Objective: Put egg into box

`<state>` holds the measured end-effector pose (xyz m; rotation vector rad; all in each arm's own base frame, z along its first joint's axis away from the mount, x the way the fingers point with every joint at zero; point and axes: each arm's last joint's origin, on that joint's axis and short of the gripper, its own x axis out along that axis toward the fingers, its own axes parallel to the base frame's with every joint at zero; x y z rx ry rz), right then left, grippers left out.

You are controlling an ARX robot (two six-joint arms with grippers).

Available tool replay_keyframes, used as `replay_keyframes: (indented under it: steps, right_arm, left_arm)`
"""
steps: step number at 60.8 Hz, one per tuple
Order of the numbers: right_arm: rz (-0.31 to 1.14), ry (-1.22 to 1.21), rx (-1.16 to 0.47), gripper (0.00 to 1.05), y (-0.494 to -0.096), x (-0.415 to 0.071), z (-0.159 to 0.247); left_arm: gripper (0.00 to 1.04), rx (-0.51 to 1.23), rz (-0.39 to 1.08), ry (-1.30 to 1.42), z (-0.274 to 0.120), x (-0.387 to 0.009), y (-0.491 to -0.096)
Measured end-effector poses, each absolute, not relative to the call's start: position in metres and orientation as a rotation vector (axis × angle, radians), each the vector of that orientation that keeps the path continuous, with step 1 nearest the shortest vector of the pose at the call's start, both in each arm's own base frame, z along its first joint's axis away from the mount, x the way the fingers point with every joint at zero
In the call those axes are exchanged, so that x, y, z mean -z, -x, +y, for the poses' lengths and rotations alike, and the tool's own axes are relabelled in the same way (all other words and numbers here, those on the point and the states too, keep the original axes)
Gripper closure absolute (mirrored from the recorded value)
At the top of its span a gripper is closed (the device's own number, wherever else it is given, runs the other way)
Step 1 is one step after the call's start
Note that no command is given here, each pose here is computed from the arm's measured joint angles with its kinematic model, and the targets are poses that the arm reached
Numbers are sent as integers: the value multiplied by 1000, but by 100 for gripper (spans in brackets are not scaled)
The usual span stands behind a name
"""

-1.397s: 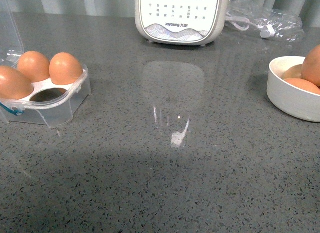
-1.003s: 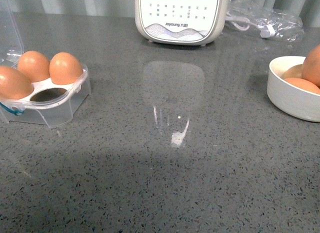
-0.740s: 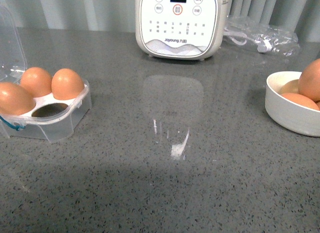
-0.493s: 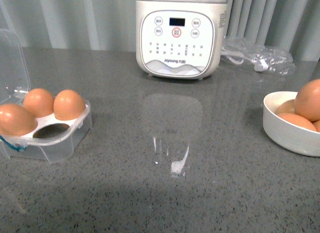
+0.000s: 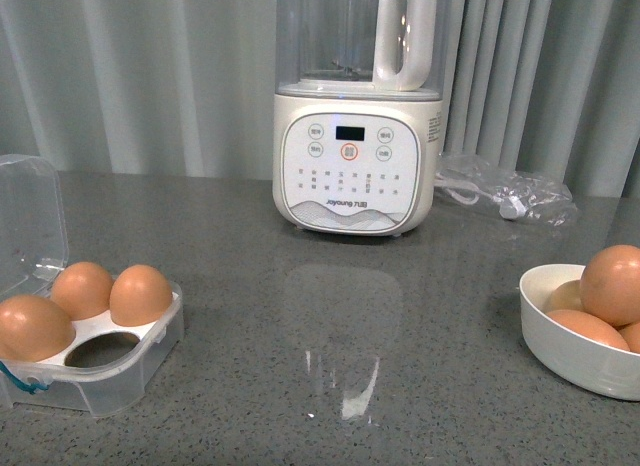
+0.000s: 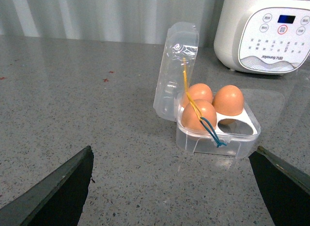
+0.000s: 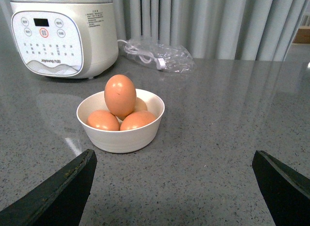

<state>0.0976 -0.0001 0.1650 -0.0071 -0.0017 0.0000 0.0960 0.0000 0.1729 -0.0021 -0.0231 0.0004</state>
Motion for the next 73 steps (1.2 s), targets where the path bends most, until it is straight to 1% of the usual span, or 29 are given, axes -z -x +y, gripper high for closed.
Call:
replay_keyframes:
  steps: [10,12,14,16,22,26,32,39,44,59,65,73]
  right_arm:
    - [0,7,3,7,-98,-165,0]
    - [30,10,30,7,-98,-164,0]
    - [82,22,91,7,-98,-164,2]
    - [89,26,107,7,-99,-165,3]
    - [62,27,77,7,-100,-173,6]
    - [9,17,55,7,-102,-186,5]
    - [-32,12,43,7,-111,-200,2]
    - [-60,2,31,7,-132,-215,-5]
    - [-51,-7,15,7,-153,-225,-8]
    - [108,-59,-72,7,-228,-234,-4]
    - [131,-59,-105,7,-249,-238,4]
    - [180,-51,-143,7,-267,-239,15]
  left_arm:
    - [7,-1,-23,2,0,-173,-96]
    - [7,0,-23,2,0,-173,-96]
    - [7,-1,-23,2,0,-173,-96]
    - [7,-1,-23,2,0,-173,-96]
    - [7,0,-23,2,0,-173,-96]
    - [7,0,-23,2,0,-173,-96]
    - [7,0,-23,2,0,-173,-96]
    - [7,0,-23,2,0,-173,-96]
    - [7,0,-23,2,0,-173,-96]
    - [7,0,-23,2,0,-173,-96]
    - [7,0,-23,2,0,-173,-96]
    - [7,0,-23,2,0,-173,-96]
